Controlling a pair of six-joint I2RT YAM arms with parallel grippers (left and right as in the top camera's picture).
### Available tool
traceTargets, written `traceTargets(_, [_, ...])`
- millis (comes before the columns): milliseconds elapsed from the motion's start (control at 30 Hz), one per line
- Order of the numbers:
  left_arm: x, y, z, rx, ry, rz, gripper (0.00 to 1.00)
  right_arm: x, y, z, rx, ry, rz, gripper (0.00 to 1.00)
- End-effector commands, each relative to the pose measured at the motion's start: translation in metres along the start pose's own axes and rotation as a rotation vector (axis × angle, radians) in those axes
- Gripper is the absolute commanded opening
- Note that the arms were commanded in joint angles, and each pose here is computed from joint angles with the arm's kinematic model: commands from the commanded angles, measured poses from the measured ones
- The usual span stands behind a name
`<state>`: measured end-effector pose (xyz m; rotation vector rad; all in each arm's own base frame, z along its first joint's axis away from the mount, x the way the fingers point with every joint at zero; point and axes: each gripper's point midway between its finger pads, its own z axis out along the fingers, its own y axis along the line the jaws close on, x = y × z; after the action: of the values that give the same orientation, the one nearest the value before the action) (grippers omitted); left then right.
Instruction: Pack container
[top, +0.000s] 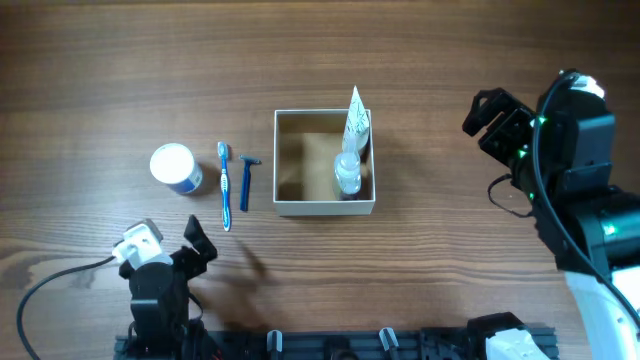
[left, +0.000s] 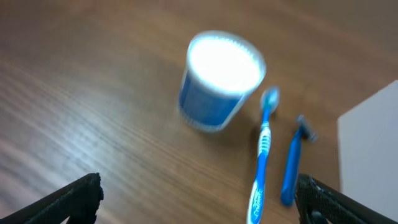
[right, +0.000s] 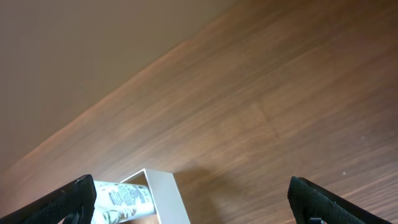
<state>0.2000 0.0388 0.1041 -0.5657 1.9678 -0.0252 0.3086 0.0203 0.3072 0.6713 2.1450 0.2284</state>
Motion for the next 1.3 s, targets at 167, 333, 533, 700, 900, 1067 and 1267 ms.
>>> traceTargets(167, [-0.013, -0.034, -0.002, 0.183, -0.035, -0.042, 1.00, 0.010, -0.009, 0.038, 0.113, 0.060, -0.006, 1.00])
traceTargets(333, [-0.022, -0.025, -0.008, 0.108, -0.010, -0.043, 0.99, 0.014, -0.009, 0.049, 0.132, 0.083, -0.014, 1.00])
traceTargets(533, [-0.076, -0.021, -0.023, -0.061, 0.051, -0.017, 1.00, 0.019, -0.011, 0.056, 0.151, 0.106, -0.022, 1.00])
traceTargets(700, [-0.121, -0.031, -0.017, -0.170, 0.146, 0.023, 1.00, 0.021, -0.012, 0.059, 0.157, 0.114, -0.023, 1.00])
traceTargets(900, [-0.146, -0.046, 0.017, -0.223, 0.238, 0.040, 1.00, 0.021, -0.012, 0.059, 0.157, 0.114, -0.024, 1.00])
traceTargets(1067, [-0.130, -0.045, 0.056, -0.258, 0.316, 0.062, 1.00, 0.021, -0.012, 0.060, 0.158, 0.115, -0.024, 1.00])
traceTargets(1267, [-0.080, -0.053, 0.107, -0.191, 0.520, 0.101, 1.00, 0.021, -0.012, 0.060, 0.158, 0.115, -0.024, 1.00])
